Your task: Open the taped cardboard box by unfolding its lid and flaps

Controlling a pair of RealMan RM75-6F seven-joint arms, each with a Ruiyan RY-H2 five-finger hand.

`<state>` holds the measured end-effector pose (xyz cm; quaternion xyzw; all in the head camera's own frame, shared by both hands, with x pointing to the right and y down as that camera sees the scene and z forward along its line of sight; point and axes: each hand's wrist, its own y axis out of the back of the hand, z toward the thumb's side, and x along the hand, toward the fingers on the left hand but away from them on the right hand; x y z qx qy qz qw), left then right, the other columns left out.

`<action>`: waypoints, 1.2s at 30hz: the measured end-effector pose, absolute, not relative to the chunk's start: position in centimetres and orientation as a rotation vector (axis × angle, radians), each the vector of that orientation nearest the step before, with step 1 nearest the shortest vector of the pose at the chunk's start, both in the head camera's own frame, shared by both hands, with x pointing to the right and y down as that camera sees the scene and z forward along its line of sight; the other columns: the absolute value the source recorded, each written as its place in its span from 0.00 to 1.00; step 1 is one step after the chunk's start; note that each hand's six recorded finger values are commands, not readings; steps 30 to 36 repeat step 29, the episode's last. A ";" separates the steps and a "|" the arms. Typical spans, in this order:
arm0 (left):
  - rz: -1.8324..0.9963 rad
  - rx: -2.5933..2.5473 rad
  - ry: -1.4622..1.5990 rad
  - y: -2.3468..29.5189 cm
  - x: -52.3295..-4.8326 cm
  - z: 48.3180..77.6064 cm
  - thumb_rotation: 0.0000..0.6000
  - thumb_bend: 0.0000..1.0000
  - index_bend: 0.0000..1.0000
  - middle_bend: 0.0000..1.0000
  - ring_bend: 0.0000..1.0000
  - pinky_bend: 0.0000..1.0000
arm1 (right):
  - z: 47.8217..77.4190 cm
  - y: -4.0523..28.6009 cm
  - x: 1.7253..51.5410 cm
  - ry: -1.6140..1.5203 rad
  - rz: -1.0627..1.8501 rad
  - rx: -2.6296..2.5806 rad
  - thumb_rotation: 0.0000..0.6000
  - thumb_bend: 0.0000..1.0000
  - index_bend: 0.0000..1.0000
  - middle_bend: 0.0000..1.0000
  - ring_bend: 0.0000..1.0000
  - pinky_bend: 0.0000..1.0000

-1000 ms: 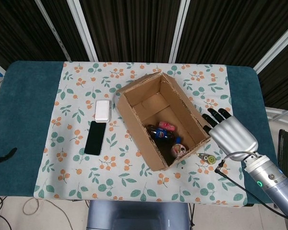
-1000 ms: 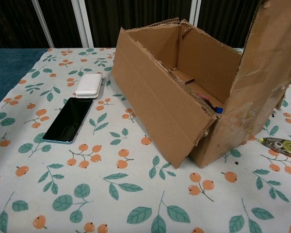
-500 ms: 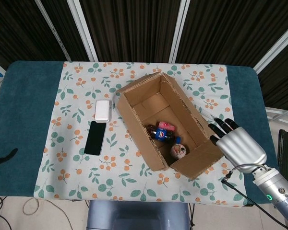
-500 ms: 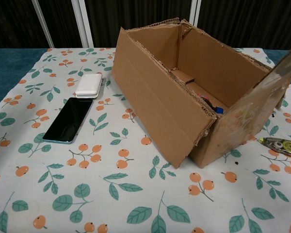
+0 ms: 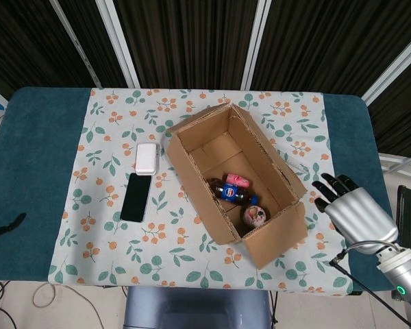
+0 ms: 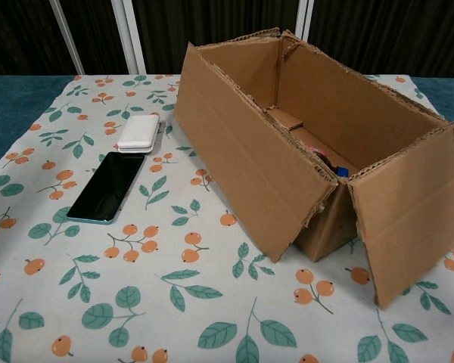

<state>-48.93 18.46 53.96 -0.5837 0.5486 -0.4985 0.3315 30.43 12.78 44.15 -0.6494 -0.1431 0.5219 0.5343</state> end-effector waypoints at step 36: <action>-1.427 -1.409 1.190 24.6 -51.4 51.4 1.00 0.00 0.00 0.00 0.00 0.00 | 53.6 20.4 42.0 -1.007 1.403 -1.593 1.00 0.05 0.00 0.00 0.00 0.21</action>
